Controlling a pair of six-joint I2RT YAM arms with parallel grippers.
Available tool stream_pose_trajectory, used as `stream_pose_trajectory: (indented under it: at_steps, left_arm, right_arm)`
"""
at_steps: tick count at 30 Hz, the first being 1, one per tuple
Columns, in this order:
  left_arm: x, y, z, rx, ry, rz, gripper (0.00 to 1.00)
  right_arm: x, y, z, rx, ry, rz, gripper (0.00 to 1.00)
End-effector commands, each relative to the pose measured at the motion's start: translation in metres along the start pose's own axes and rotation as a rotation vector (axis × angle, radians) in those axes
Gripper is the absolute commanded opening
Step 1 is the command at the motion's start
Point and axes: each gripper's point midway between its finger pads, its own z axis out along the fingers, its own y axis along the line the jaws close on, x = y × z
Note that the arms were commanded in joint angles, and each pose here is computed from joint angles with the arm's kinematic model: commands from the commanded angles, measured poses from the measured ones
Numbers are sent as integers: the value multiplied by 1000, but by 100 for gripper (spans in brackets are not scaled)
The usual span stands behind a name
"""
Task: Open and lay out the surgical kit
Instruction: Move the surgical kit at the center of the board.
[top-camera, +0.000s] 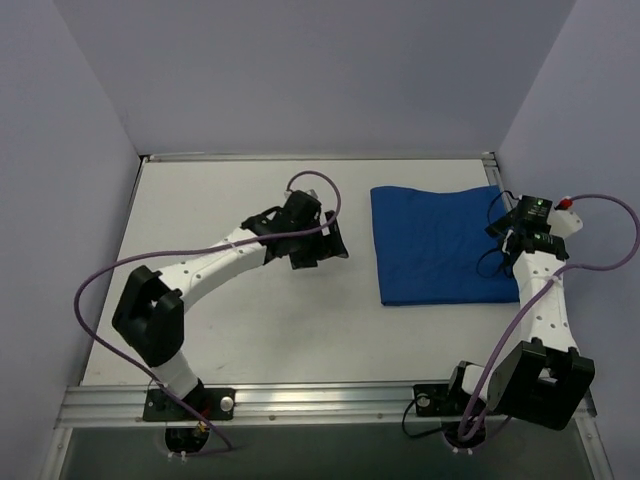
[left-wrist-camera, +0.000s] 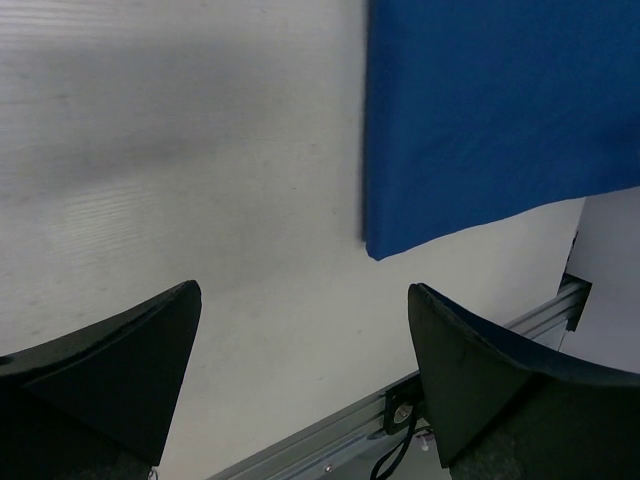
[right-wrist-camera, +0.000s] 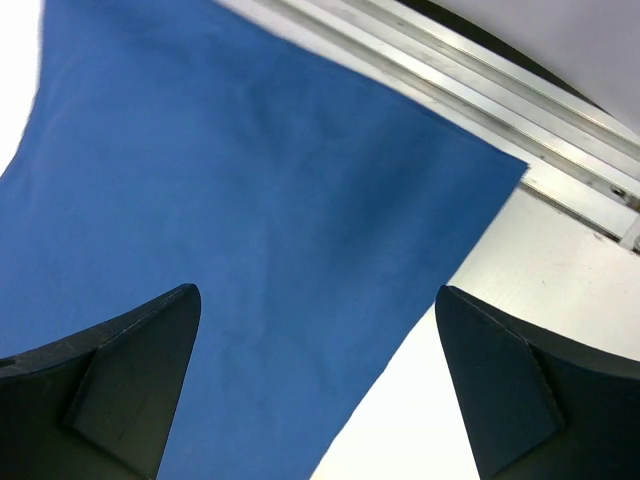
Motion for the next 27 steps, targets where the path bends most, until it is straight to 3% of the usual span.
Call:
stream_pose_trajectory:
  at_steps: [1, 8, 10, 16, 27]
  left_arm:
    - [-6, -64, 18, 135, -77, -15, 94]
    - [53, -94, 86, 153, 25, 32, 100]
    - [65, -100, 99, 160, 44, 55, 92]
    - [83, -104, 122, 183, 80, 87, 84]
    - [90, -106, 141, 221, 96, 98, 66]
  right_arm:
    - [-5, -10, 15, 33, -7, 105, 100]
    - [-13, -36, 47, 89, 0, 155, 100]
    - [-21, -38, 53, 78, -20, 136, 100]
    - [-28, -29, 75, 28, 0, 6, 100]
    - [-27, -12, 110, -13, 62, -32, 97]
